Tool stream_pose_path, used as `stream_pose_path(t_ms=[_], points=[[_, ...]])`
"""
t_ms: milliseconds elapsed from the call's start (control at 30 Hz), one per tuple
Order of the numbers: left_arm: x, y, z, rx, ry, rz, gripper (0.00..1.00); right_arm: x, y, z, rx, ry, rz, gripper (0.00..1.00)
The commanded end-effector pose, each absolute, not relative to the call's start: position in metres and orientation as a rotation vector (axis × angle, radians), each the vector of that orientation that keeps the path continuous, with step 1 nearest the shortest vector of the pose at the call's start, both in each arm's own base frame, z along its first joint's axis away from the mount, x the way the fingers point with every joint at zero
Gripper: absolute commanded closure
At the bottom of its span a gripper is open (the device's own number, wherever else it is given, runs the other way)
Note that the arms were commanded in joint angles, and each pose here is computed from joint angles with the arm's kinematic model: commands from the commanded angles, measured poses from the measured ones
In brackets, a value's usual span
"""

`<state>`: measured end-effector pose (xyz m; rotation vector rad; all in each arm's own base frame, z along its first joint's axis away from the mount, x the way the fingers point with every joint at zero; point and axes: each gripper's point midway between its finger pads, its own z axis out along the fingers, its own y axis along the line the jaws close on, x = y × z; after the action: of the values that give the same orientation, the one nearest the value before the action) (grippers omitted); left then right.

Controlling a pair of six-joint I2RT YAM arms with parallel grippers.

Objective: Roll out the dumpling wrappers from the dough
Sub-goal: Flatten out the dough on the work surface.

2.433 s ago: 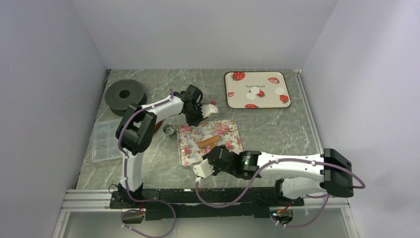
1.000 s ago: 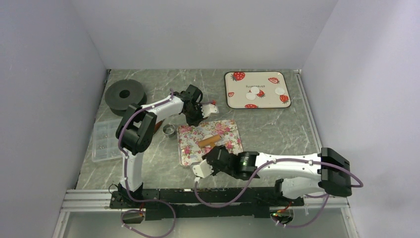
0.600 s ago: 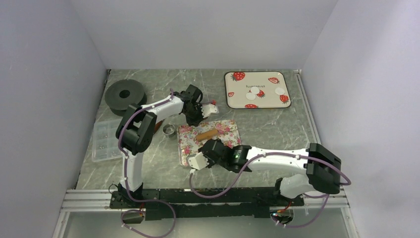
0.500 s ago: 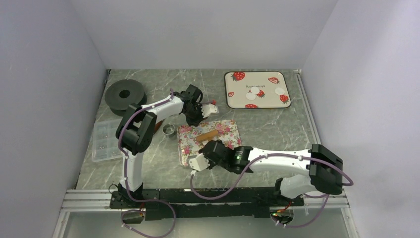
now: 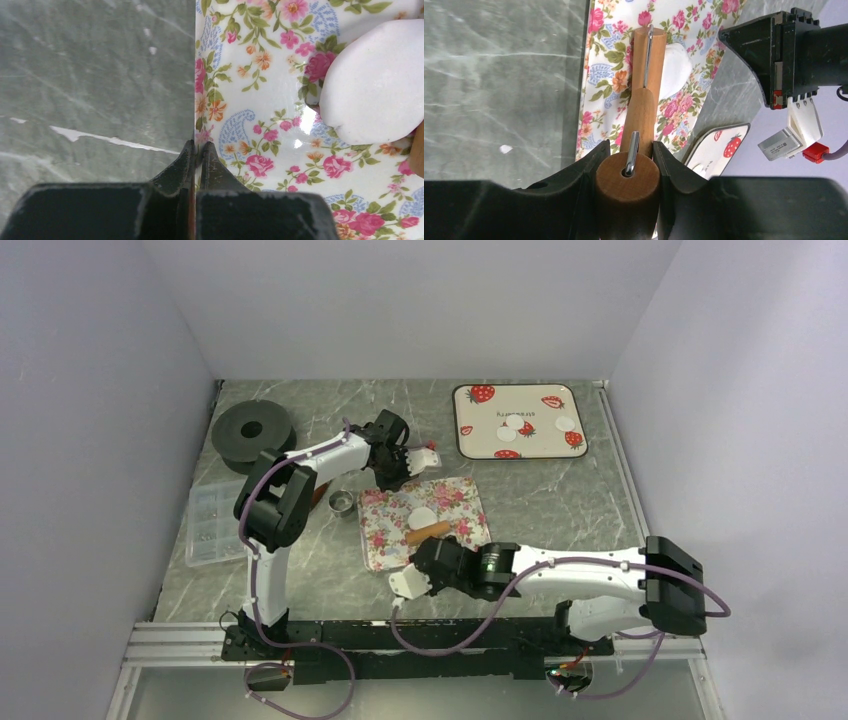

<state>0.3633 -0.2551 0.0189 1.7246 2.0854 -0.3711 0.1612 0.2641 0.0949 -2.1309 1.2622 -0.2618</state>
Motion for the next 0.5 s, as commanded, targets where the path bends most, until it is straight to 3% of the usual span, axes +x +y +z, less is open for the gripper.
stream_pose_path(t_ms=[0,267,467], points=[[0.319,-0.223,-0.05,1.87,2.292,-0.359,1.0,0.163,0.231,0.05,-2.37,1.324,-0.287,1.0],[0.321,-0.225,-0.047,1.864,2.281,-0.368,1.0,0.129,0.203,0.072,-2.323,1.415,-0.256,1.0],[0.319,-0.226,-0.048,1.865,2.282,-0.378,1.0,0.149,0.236,0.147,-2.061,1.337,-0.208,1.0]])
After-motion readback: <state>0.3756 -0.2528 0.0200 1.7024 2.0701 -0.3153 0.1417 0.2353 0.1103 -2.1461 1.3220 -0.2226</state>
